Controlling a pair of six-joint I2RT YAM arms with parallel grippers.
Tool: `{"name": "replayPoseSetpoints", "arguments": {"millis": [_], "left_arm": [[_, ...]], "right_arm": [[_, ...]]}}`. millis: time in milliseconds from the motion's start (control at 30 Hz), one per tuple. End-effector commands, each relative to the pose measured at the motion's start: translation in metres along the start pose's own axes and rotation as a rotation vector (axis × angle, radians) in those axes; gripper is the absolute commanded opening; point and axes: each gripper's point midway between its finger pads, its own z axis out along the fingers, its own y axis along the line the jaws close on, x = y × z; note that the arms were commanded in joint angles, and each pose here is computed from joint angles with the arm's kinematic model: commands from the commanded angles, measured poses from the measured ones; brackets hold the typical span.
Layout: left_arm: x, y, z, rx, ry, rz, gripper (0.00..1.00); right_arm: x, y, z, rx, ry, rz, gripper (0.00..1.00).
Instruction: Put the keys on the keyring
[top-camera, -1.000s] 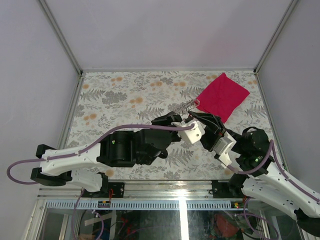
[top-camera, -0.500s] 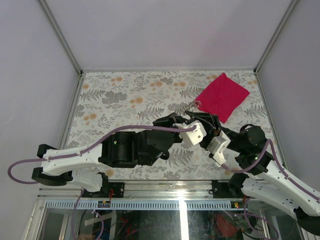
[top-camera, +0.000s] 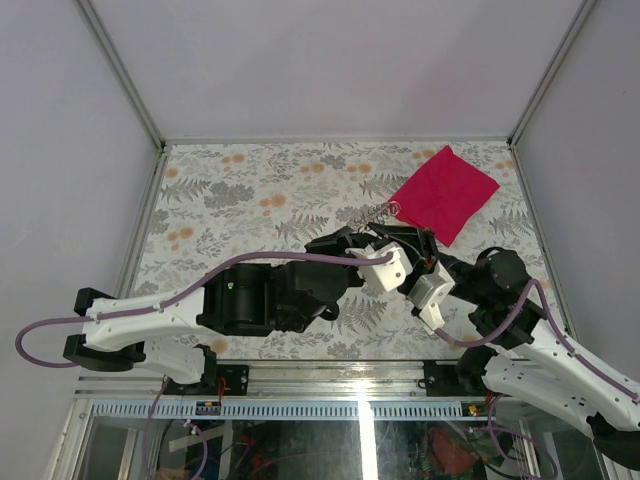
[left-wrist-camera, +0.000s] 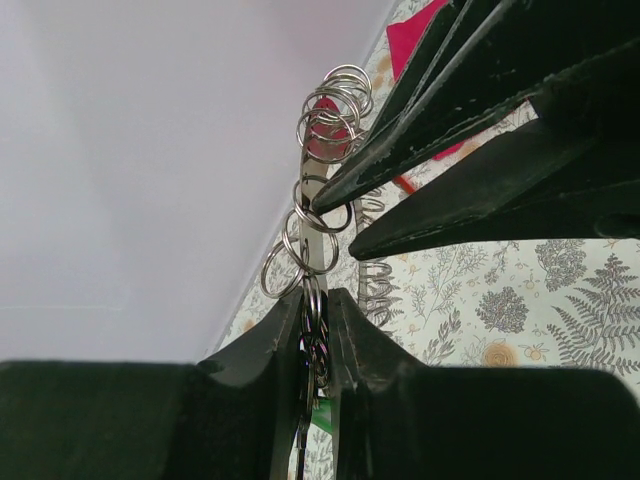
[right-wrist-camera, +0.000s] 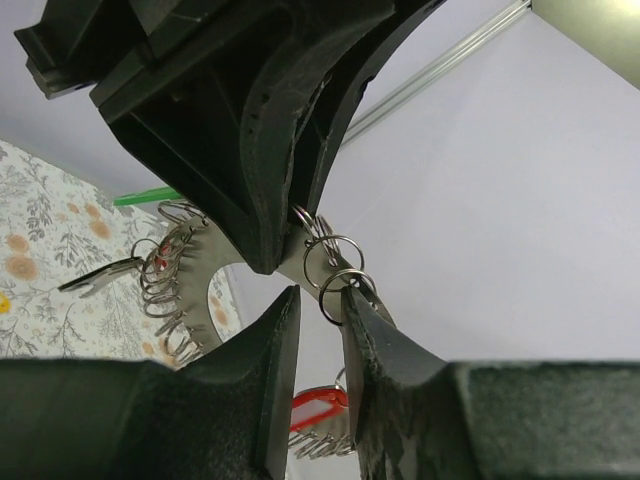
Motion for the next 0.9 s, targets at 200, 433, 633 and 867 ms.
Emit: {"name": "replayPoseSetpoints", "arguments": {"millis": [200,433,633,867], "left_arm": [[-0.028,0.015,-0.014,-0.012,-0.090,-0.102,0.00],[-0.035,0.011,-0.017,0.015,-0.115,-0.138,0.00],[-0.038,0.007,-0.018,0.032,-0.122,-0.153,0.00],[-0.037,0.010,-0.020,0.022,-0.122,-0.170,0.00]], "right_arm": [[-0.001,-0.024,0.004,0.078,0.017,-0.078,0.27],[-0.002,-0.029,0.005,0.120,-0.002,-0.108,0.29],[-0.004,-0.035,0.006,0.158,-0.019,-0.127,0.16],[-0.011,-0.043,-0.002,0.195,-0.027,-0.106,0.00]]}}
